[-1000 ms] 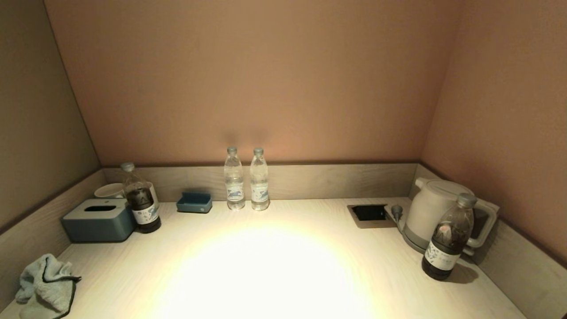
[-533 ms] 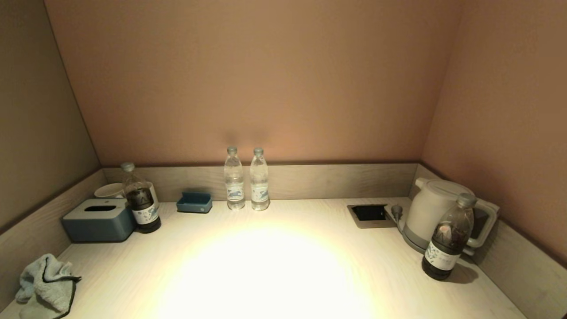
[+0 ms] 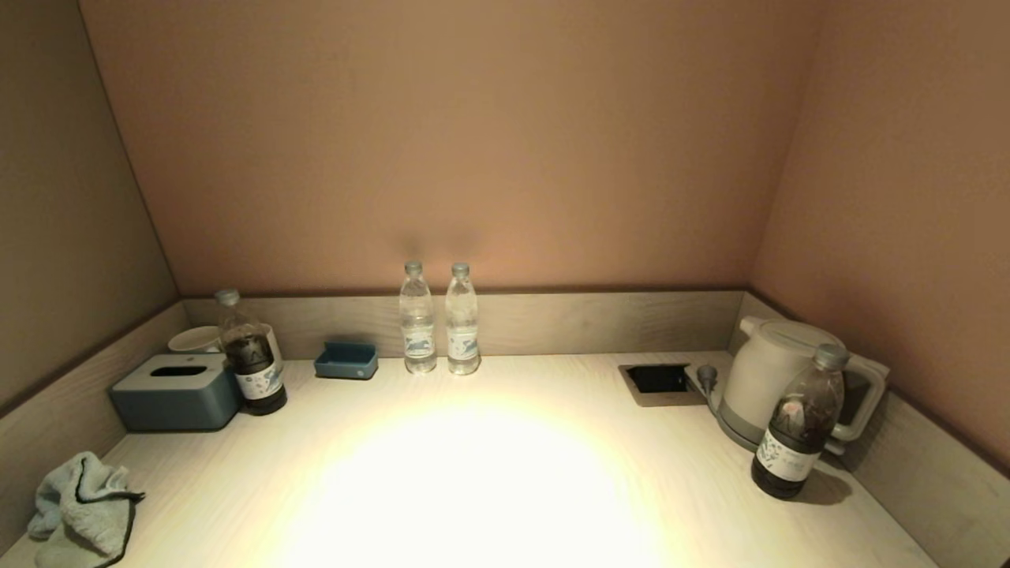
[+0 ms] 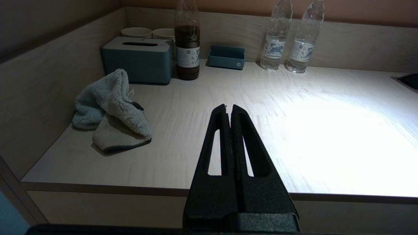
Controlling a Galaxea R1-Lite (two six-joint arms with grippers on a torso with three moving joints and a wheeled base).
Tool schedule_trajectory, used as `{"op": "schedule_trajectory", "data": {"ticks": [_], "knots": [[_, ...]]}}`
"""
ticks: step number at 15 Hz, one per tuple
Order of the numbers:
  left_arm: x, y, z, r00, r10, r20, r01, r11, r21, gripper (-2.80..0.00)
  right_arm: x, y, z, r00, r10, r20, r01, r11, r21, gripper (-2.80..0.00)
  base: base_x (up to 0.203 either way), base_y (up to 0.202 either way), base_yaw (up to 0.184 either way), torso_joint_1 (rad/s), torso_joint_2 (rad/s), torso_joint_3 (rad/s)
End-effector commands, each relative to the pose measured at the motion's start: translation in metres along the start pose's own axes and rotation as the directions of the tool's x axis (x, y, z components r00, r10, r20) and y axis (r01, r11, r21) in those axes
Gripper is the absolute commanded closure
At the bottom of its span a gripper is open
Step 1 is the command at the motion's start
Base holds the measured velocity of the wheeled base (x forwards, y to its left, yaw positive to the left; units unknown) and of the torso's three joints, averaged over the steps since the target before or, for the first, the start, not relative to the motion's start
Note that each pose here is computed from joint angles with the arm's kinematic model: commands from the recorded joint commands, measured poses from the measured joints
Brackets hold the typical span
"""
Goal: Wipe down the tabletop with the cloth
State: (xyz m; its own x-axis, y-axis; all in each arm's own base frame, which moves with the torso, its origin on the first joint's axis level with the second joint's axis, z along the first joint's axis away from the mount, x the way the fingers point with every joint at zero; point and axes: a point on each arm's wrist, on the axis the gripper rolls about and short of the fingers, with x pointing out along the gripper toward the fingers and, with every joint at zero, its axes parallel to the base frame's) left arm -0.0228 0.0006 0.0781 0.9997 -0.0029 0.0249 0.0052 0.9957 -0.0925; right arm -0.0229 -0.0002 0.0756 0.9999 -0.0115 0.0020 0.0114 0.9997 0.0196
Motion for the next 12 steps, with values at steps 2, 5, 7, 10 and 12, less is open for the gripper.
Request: {"op": "schedule_trajectory", "data": {"ticks": [2, 5, 7, 10, 12], "knots": [[0.0000, 0.0001, 0.0001, 1.000, 0.000, 0.001, 0.000, 1.000, 0.000, 0.00, 0.0001, 0.0000, 0.0001, 1.000, -0.001, 0.000, 0.001, 1.000, 0.000, 0.00, 0.000, 0.000, 0.000, 0.000, 0.00, 0.000], [0.0000, 0.0000, 0.0001, 1.000, 0.001, 0.001, -0.001, 1.000, -0.001, 0.00, 0.0001, 0.0000, 0.0001, 1.000, 0.001, 0.000, -0.001, 1.000, 0.000, 0.00, 0.000, 0.000, 0.000, 0.000, 0.00, 0.000], [0.0000, 0.0000, 0.0001, 1.000, 0.000, 0.001, 0.000, 1.000, -0.001, 0.00, 0.0001, 0.0000, 0.0001, 1.000, 0.001, 0.000, -0.001, 1.000, 0.000, 0.00, 0.000, 0.000, 0.000, 0.000, 0.00, 0.000], [0.0000, 0.0001, 0.0001, 1.000, 0.000, 0.001, 0.000, 1.000, 0.000, 0.00, 0.0001, 0.0000, 0.0001, 1.000, 0.001, 0.000, -0.001, 1.000, 0.000, 0.00, 0.000, 0.000, 0.000, 0.000, 0.00, 0.000], [0.0000, 0.0000, 0.0001, 1.000, 0.001, 0.001, -0.001, 1.000, -0.001, 0.00, 0.0001, 0.0000, 0.0001, 1.000, 0.001, 0.000, -0.001, 1.000, 0.000, 0.00, 0.000, 0.000, 0.000, 0.000, 0.00, 0.000]]}}
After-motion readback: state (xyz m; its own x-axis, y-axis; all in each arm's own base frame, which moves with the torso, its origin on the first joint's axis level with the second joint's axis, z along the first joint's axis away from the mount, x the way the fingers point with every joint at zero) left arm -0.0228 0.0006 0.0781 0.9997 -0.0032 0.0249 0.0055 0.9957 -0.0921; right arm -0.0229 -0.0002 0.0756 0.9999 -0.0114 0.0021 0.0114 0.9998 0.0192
